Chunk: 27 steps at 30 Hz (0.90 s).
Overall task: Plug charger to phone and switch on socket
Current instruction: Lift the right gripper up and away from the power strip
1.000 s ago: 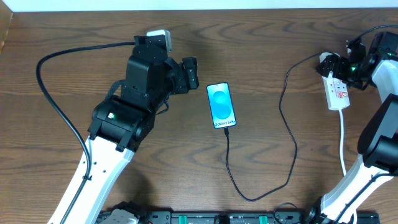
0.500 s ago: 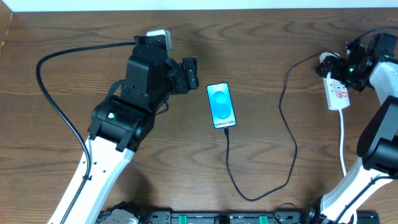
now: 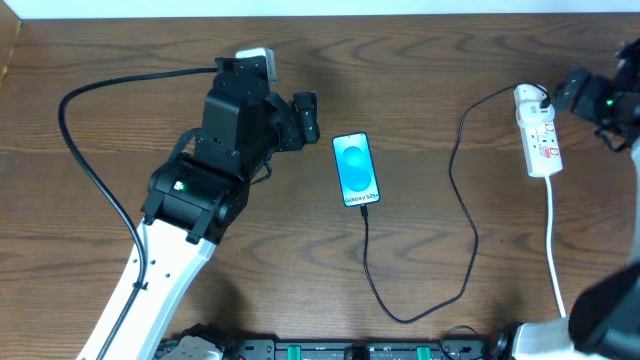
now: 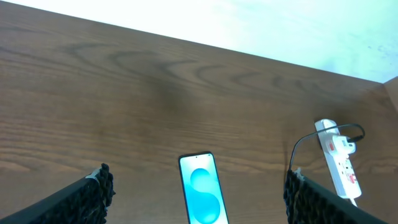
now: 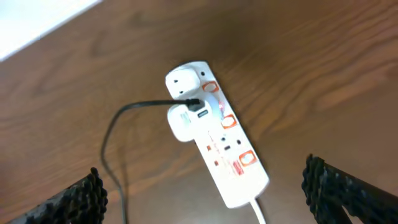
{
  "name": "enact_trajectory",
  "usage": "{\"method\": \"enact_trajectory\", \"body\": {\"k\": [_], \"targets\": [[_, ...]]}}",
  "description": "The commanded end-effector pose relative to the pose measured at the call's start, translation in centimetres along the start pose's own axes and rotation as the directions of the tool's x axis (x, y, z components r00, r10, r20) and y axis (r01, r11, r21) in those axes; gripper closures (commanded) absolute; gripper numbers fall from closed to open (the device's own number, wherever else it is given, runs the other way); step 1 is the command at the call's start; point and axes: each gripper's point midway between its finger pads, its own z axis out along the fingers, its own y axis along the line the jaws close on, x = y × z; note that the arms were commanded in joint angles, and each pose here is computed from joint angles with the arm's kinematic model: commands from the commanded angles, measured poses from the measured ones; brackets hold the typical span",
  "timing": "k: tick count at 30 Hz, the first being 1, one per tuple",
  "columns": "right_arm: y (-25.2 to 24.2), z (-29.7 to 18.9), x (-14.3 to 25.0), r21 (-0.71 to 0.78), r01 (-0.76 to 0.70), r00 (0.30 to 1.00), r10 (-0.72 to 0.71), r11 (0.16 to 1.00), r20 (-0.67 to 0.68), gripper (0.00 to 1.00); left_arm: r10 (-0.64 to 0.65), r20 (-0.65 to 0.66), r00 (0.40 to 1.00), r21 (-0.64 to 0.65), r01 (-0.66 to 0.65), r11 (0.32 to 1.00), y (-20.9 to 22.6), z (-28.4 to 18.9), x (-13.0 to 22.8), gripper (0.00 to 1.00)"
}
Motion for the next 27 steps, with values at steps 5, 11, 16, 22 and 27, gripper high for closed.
{"method": "enact_trajectory", "body": {"k": [5, 11, 16, 22, 27], "targets": [[1.1, -6.8, -0.7, -0.022, -0.006, 0.995, 0.008, 1.000, 0.101, 0.01, 0.011, 0.011, 1.000, -0.012, -0.011, 1.000, 0.3, -0.2, -0.3, 0.11], [1.2, -7.3, -0.8, -0.024, -0.004, 0.994, 0.006, 1.000, 0.113, 0.01, 0.011, 0.011, 1.000, -0.012, -0.011, 1.000, 0.3, -0.2, -0.3, 0.11], [1.2, -7.3, -0.6, -0.023, -0.005, 0.994, 0.007, 1.000, 0.106, 0.01, 0.011, 0.011, 1.000, -0.012, -0.011, 1.000, 0.3, -0.2, -0.3, 0.11], [1.2, -7.3, -0.6, -0.022, -0.005, 0.994, 0.007, 1.000, 0.105, 0.01, 0.011, 0.011, 1.000, -0.012, -0.011, 1.000, 0.3, -0.2, -0.3, 0.11], [1.2, -7.3, -0.5, -0.022, -0.005, 0.995, 0.007, 1.000, 0.102, 0.01, 0.011, 0.011, 1.000, -0.012, -0.011, 1.000, 0.3, -0.2, -0.3, 0.11]]}}
